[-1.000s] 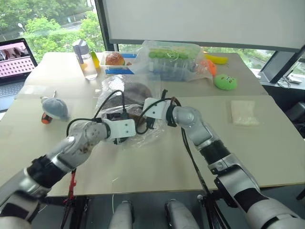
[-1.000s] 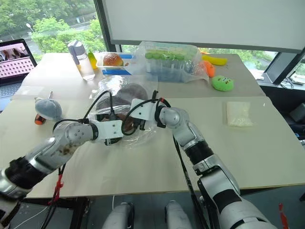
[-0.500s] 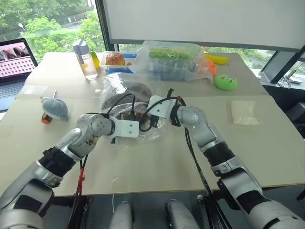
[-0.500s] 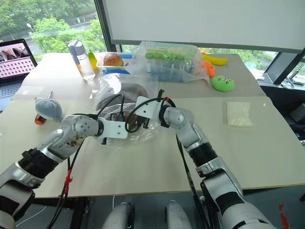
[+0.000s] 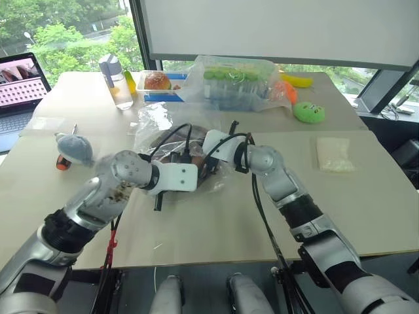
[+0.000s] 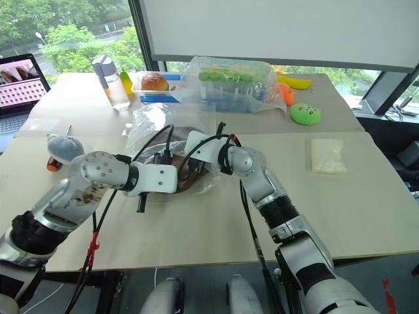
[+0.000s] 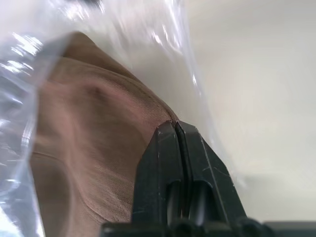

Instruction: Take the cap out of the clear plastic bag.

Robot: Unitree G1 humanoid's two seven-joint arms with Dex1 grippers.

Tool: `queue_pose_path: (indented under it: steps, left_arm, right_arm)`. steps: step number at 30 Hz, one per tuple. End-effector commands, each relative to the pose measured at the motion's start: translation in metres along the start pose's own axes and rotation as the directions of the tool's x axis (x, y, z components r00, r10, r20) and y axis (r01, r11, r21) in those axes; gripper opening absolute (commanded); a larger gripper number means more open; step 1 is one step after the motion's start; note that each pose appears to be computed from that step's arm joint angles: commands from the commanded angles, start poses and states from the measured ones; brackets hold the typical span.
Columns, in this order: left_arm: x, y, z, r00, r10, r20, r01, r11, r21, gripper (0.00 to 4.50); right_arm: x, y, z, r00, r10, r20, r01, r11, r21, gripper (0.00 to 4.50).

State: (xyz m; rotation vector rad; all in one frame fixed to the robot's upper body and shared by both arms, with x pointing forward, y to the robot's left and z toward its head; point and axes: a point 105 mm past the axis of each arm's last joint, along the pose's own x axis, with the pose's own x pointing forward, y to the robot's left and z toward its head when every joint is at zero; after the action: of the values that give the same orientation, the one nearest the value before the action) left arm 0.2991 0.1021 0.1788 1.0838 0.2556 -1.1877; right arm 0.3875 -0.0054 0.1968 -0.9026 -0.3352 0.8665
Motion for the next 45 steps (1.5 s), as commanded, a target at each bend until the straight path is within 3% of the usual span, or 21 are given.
queue_pose_path:
  steps: [1,10,16,20,23,25,28,31,36,41,45]
  left_arm:
    - [-0.028,0.01,0.024,0.992,0.045,0.122,-0.039,0.998,-0.048,0.02]
    - [-0.09,0.007,0.046,0.933,0.021,0.359,0.069,0.969,-0.237,0.02]
    - [-0.136,-0.004,0.067,0.878,-0.034,0.478,0.141,0.971,-0.191,0.02]
    - [-0.153,0.011,0.08,0.827,0.052,0.56,0.093,0.969,-0.228,0.02]
    - [-0.138,0.018,0.058,0.899,0.122,0.421,0.002,0.96,-0.281,0.02]
    - [-0.118,0.017,0.028,0.958,0.129,0.255,-0.05,0.955,-0.293,0.02]
    - [-0.098,0.011,-0.007,0.991,0.108,0.085,-0.079,0.953,-0.293,0.02]
    - [-0.087,0.0,-0.016,0.997,0.048,0.057,-0.032,0.964,-0.264,0.73]
    - [-0.071,-0.014,-0.011,0.996,-0.026,0.086,0.043,0.979,-0.201,2.53]
    - [-0.038,-0.033,-0.019,0.998,-0.066,-0.019,0.066,0.998,0.017,4.33]
    - [-0.023,-0.036,-0.033,0.995,-0.073,-0.062,0.075,0.997,0.024,4.43]
  right_arm:
    - [0.0,-0.007,0.012,0.999,-0.021,0.046,0.022,1.0,-0.015,0.0]
    - [0.0,-0.004,0.008,0.999,-0.012,0.037,0.012,1.0,-0.015,0.0]
    - [0.0,-0.004,0.007,0.999,-0.007,0.038,0.008,1.0,-0.017,0.0]
    - [0.001,-0.003,0.007,0.999,0.0,0.041,0.001,1.0,-0.016,0.0]
    - [0.001,-0.002,0.007,0.999,0.003,0.041,-0.002,1.0,-0.016,0.0]
    - [0.001,-0.001,0.007,0.999,0.004,0.041,-0.004,1.0,-0.007,0.0]
    - [0.0,0.0,0.006,0.999,0.007,0.041,-0.007,1.0,0.012,0.0]
    - [0.0,-0.001,0.005,0.999,0.0,0.039,0.0,1.0,0.009,0.0]
    - [-0.001,-0.003,0.003,0.999,-0.009,0.033,0.009,1.0,0.007,0.0]
    - [0.001,-0.003,0.004,0.999,-0.015,0.036,0.015,1.0,0.011,0.0]
    - [0.001,-0.004,0.004,0.999,-0.024,0.035,0.023,1.0,0.011,0.0]
